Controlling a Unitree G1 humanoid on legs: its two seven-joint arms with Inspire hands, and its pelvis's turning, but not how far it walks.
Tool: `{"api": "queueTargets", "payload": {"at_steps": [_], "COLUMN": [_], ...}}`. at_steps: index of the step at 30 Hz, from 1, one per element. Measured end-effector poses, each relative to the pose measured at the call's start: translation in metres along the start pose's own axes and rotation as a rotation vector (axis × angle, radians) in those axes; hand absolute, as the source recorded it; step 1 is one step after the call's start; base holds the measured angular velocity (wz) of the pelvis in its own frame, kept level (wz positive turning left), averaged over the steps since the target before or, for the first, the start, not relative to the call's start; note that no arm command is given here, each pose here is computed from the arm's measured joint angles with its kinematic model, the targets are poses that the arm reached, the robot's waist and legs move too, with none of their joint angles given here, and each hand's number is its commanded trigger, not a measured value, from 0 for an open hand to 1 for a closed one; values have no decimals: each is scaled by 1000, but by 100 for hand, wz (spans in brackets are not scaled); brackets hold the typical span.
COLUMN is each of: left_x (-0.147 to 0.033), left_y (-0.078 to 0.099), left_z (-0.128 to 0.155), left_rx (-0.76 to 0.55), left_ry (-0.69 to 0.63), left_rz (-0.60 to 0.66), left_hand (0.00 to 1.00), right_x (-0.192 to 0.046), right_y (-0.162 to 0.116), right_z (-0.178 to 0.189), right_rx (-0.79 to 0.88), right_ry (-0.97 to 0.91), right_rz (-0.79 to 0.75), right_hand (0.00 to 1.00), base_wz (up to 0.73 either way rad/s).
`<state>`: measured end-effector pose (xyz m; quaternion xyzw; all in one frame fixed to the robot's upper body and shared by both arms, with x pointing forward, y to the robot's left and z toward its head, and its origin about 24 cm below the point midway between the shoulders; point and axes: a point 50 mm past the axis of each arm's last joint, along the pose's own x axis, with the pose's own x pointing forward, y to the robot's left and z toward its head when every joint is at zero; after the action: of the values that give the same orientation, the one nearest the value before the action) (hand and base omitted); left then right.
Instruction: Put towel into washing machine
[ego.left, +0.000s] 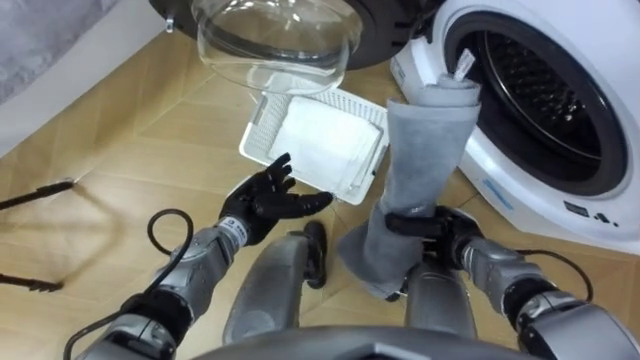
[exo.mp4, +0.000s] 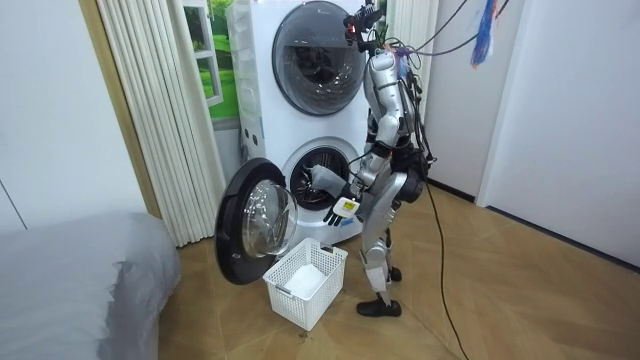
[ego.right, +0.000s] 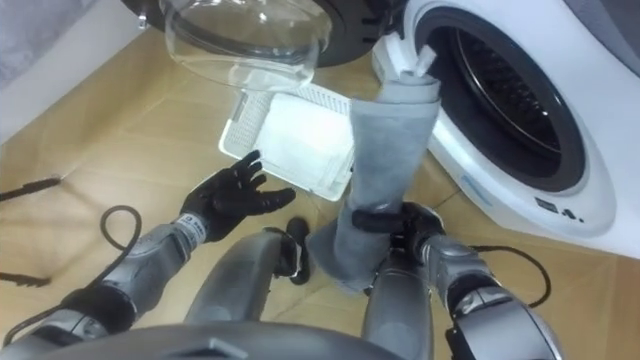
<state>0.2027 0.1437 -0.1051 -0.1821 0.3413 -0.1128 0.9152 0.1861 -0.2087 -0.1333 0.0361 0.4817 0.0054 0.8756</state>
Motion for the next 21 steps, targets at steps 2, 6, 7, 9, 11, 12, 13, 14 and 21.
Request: {"api": "queueTargets", "payload": {"at_steps": [2,6,7,9,11,12,13,14,21], "left_x": [1,1,1,1,1,1,1,1,1], "left_y": [-1,-1,-1,-1,0,-1,-1,-2,3], "left_z": [-1,-4,-4,-4,-6,-6,-5,-4,-2], "left_rx": [-4,-11,-12,-12,10,19,27,29,45], "left_ry": [10,35,42,50,66,68,68,63,71], "left_rz": [2,14,16,14,20,20,21,24,46], "left_hand": [0,0,0,0,0,0,0,0,0], "right_x": [-1,-2,-2,-3,-4,-4,-5,-5,-7], "right_y": [-5,-13,-15,-18,-20,-21,-23,-24,-28], "right_z": [1,1,1,0,-2,-3,-4,-3,1], "right_rx": [70,227,267,322,395,408,436,465,783], "right_ry": [9,18,17,15,20,22,23,12,-48], "right_rz": [-7,-30,-34,-37,-35,-34,-30,-22,9], "right_hand": [100,100,100,100,100,100,100,100,100], "base_wz": [2,7,6,4,2,9,13,15,6]}}
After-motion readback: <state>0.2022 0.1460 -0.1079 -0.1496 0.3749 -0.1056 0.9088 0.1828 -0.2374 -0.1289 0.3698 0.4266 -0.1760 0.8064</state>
